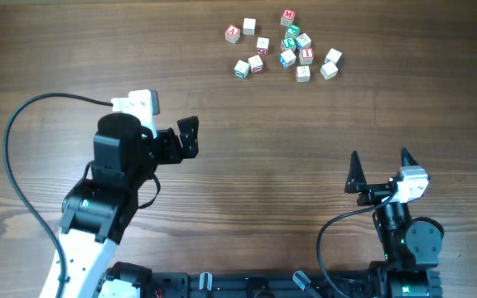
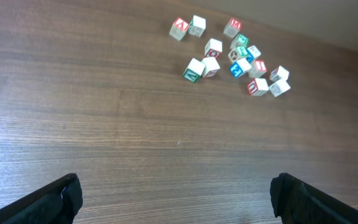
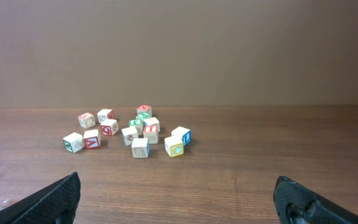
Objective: Form a circle
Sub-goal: 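Reach the left gripper forward to the block cluster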
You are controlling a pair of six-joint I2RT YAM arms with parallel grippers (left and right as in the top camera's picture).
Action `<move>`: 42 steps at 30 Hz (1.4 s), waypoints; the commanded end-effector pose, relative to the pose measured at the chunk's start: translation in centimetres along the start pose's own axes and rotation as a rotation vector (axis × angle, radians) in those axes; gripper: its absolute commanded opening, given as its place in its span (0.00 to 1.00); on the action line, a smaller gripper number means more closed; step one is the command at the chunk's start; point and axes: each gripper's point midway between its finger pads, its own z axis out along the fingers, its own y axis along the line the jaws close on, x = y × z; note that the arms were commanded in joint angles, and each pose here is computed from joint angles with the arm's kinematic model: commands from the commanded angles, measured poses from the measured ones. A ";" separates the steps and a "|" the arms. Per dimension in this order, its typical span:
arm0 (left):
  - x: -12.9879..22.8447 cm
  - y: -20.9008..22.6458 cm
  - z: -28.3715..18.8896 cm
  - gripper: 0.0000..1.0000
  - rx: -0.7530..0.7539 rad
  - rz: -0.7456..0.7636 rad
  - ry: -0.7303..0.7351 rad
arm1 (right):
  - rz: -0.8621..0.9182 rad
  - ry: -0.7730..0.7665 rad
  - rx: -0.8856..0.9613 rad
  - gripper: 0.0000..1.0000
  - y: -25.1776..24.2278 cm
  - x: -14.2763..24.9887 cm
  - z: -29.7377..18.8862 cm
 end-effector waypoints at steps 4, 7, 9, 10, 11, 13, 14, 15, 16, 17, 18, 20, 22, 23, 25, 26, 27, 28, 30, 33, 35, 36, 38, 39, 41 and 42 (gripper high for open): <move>-2.5 -1.1 0.5 1.00 0.019 0.014 -0.009 | 0.012 -0.009 -0.007 1.00 0.1 -0.2 0.0; -4.0 -1.7 0.4 1.00 0.025 0.016 -0.026 | 0.012 -0.009 -0.007 1.00 0.1 -0.2 0.0; -5.1 -2.1 0.4 1.00 0.027 0.016 -0.030 | 0.012 -0.009 -0.007 1.00 0.1 -0.2 0.0; -5.7 -2.3 0.5 1.00 0.028 0.017 -0.034 | 0.012 -0.009 -0.007 1.00 0.1 -0.2 0.0; -6.3 -2.5 0.6 1.00 0.030 0.017 -0.037 | 0.013 -0.009 -0.007 1.00 0.1 -0.2 0.0; -7.0 -2.9 0.9 1.00 0.037 0.017 -0.034 | 0.013 -0.009 -0.007 1.00 0.1 -0.2 0.0; -7.2 -3.2 1.0 1.00 0.046 0.017 -0.026 | 0.012 -0.009 -0.007 1.00 0.1 -0.2 0.0; -7.4 -3.5 1.2 1.00 0.055 0.017 -0.020 | 0.012 -0.009 -0.007 1.00 0.1 -0.2 0.0; -7.6 -3.7 1.4 1.00 0.062 0.017 -0.016 | 0.012 -0.009 -0.007 1.00 0.1 -0.2 0.0; -7.8 -3.8 1.6 1.00 0.064 0.016 -0.014 | 0.012 -0.009 -0.007 1.00 0.1 -0.2 0.0; -7.8 -3.7 1.8 1.00 0.063 0.016 -0.013 | 0.013 -0.009 -0.007 1.00 0.1 -0.2 0.0; -7.8 -3.7 2.2 1.00 0.062 0.016 -0.009 | 0.012 -0.009 -0.007 1.00 0.1 -0.2 0.0; -7.8 -3.7 2.4 0.99 0.061 0.015 -0.007 | 0.012 -0.009 -0.007 1.00 0.1 -0.2 0.0; -7.9 -3.7 2.5 1.00 0.063 0.016 -0.013 | 0.012 -0.009 -0.007 1.00 0.1 -0.2 0.0; -8.4 -3.9 2.5 0.99 0.071 0.018 -0.030 | 0.013 -0.009 -0.007 1.00 0.1 -0.2 0.0; -8.6 -4.0 2.5 1.00 0.075 0.019 -0.040 | 0.012 -0.009 -0.007 1.00 0.1 -0.2 0.0; -8.8 -4.2 2.5 1.00 0.081 0.021 -0.047 | 0.012 -0.009 -0.007 1.00 0.1 -0.2 0.0; -8.9 -4.3 2.4 1.00 0.087 0.022 -0.049 | 0.012 -0.009 -0.007 1.00 0.1 -0.2 0.0; -9.0 -4.4 2.4 0.99 0.093 0.023 -0.054 | 0.012 -0.009 -0.007 1.00 0.1 -0.2 0.0; -9.2 -4.5 2.4 1.00 0.095 0.025 -0.060 | 0.013 -0.009 -0.007 1.00 0.1 -0.2 0.0; -9.5 -4.7 2.3 1.00 0.101 0.027 -0.075 | 0.012 -0.009 -0.007 1.00 0.1 -0.2 0.0; -9.7 -4.7 2.3 0.99 0.103 0.027 -0.080 | 0.013 -0.009 -0.007 1.00 0.1 -0.2 0.0; -9.8 -4.8 2.3 0.99 0.104 0.028 -0.084 | 0.013 -0.009 -0.007 1.00 0.1 -0.2 0.0; -9.7 -4.7 2.4 0.99 0.103 0.028 -0.081 | 0.013 -0.009 -0.007 1.00 0.1 -0.2 0.0; -9.3 -4.5 3.0 0.99 0.096 0.025 -0.063 | 0.012 -0.009 -0.007 1.00 0.1 -0.2 0.0; -9.2 -4.4 3.3 0.99 0.093 0.024 -0.054 | 0.012 -0.009 -0.007 1.00 0.1 -0.2 0.0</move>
